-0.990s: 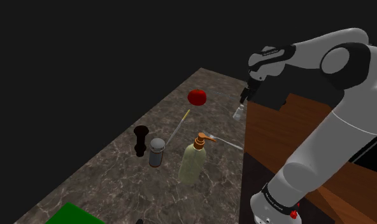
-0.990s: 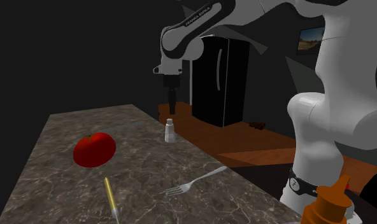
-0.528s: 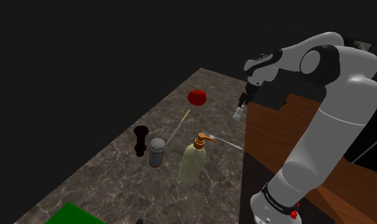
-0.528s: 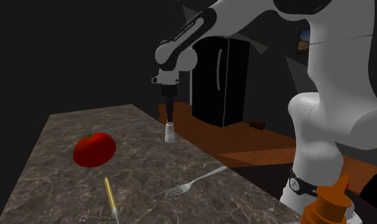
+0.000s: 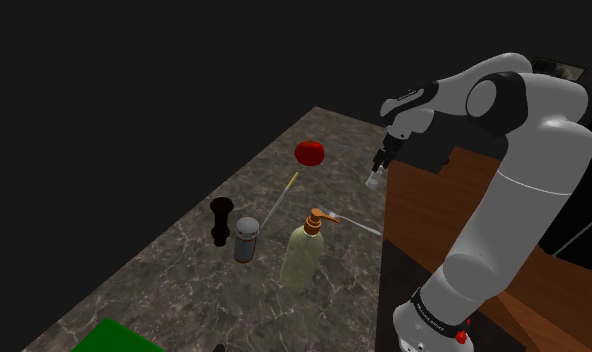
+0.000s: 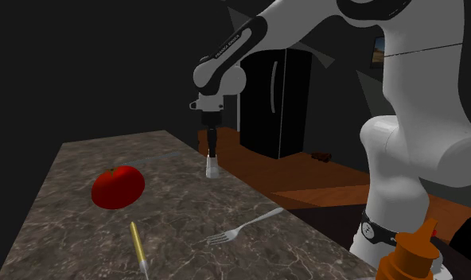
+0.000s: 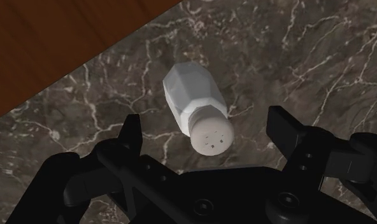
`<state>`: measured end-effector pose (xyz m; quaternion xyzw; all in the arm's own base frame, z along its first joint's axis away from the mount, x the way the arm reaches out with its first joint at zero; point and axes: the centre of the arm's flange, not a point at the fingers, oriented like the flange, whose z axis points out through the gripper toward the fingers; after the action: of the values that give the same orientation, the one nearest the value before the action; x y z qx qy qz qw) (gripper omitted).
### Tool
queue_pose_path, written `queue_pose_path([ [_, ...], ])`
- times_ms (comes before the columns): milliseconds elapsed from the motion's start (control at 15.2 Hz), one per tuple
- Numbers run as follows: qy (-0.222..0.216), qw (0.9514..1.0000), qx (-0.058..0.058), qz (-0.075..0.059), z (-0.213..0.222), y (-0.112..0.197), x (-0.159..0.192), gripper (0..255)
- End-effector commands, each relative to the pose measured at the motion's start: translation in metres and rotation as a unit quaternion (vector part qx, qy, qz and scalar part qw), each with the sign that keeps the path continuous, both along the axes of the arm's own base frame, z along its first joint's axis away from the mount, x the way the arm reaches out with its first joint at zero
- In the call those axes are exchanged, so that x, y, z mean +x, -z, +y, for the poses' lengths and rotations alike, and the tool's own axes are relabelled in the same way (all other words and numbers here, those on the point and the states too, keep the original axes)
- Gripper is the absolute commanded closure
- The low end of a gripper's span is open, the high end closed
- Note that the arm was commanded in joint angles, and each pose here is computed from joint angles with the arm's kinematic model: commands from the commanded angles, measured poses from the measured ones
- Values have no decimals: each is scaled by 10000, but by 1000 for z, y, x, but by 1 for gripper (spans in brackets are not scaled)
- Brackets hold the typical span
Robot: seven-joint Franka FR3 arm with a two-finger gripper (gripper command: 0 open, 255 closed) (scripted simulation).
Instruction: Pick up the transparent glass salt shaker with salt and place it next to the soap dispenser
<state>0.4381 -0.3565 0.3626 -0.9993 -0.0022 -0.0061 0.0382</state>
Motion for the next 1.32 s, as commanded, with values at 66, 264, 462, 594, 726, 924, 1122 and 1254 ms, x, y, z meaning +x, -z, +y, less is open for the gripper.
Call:
queue_pose_path([
  [66,0,10000,0,0,0,0,0,0],
  [264,0,10000,0,0,0,0,0,255],
  [462,0,10000,0,0,0,0,0,255],
  [594,0,10000,0,0,0,0,0,255],
  [726,0,10000,0,0,0,0,0,255],
  [924,0,10000,0,0,0,-10,0,255],
  [1122,0,10000,0,0,0,-26,0,255],
  [1254,0,10000,0,0,0,-37,0,255],
])
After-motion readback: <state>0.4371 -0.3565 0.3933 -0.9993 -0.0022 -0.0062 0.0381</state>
